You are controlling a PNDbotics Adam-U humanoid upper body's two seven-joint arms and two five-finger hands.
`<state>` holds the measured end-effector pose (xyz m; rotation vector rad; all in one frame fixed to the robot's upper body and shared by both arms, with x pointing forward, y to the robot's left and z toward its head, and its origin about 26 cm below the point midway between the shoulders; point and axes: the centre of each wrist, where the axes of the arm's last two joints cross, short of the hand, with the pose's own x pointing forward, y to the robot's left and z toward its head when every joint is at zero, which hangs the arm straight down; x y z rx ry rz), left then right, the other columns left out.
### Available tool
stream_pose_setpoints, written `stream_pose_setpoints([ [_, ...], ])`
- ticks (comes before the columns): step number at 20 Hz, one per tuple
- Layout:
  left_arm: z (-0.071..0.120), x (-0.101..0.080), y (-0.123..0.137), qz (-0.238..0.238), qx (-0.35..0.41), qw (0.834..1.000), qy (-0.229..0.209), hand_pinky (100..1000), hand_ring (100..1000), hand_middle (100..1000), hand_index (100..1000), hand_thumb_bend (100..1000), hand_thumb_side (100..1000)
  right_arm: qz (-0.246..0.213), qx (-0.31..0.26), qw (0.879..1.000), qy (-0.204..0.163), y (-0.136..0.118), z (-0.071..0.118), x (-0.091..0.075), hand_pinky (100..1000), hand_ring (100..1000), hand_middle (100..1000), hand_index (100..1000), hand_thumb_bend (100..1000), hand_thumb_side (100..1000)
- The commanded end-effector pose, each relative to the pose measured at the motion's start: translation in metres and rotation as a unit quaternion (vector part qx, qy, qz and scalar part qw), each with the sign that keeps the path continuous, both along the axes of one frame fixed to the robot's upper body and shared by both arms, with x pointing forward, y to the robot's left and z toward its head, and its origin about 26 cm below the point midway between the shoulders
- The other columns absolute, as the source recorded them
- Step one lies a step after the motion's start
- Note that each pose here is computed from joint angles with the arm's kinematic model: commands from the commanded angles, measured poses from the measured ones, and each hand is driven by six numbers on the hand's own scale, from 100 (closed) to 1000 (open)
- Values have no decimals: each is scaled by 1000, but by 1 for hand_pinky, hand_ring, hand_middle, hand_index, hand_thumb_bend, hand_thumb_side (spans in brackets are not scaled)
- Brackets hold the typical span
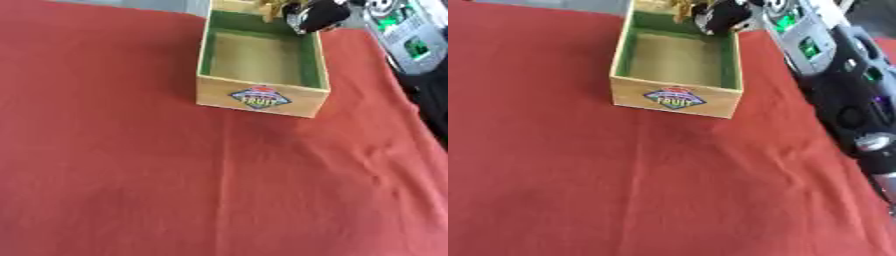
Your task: Pick up objects on the table and place them in the box.
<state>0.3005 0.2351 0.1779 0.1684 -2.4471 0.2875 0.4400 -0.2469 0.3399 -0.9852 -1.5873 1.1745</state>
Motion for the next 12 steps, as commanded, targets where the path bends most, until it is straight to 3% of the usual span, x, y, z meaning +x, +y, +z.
stream_pose_setpoints([
  [1,9,-1,-1,-9,12,1000,-17,508,474,587,681,100,646,-23,10,999,-27,-6,8,9,790,601,348,287,100,198],
  [11,12,0,-3,-16,14,1000,-23,508,474,587,681,100,646,-48,-1,997,-54,-9,-18,31,795,607,346,286,100,199],
  [12,12,0,-3,-16,14,1000,-23,508,473,588,681,100,642,-48,-1,997,-54,-9,-18,31,807,625,377,382,100,166],
])
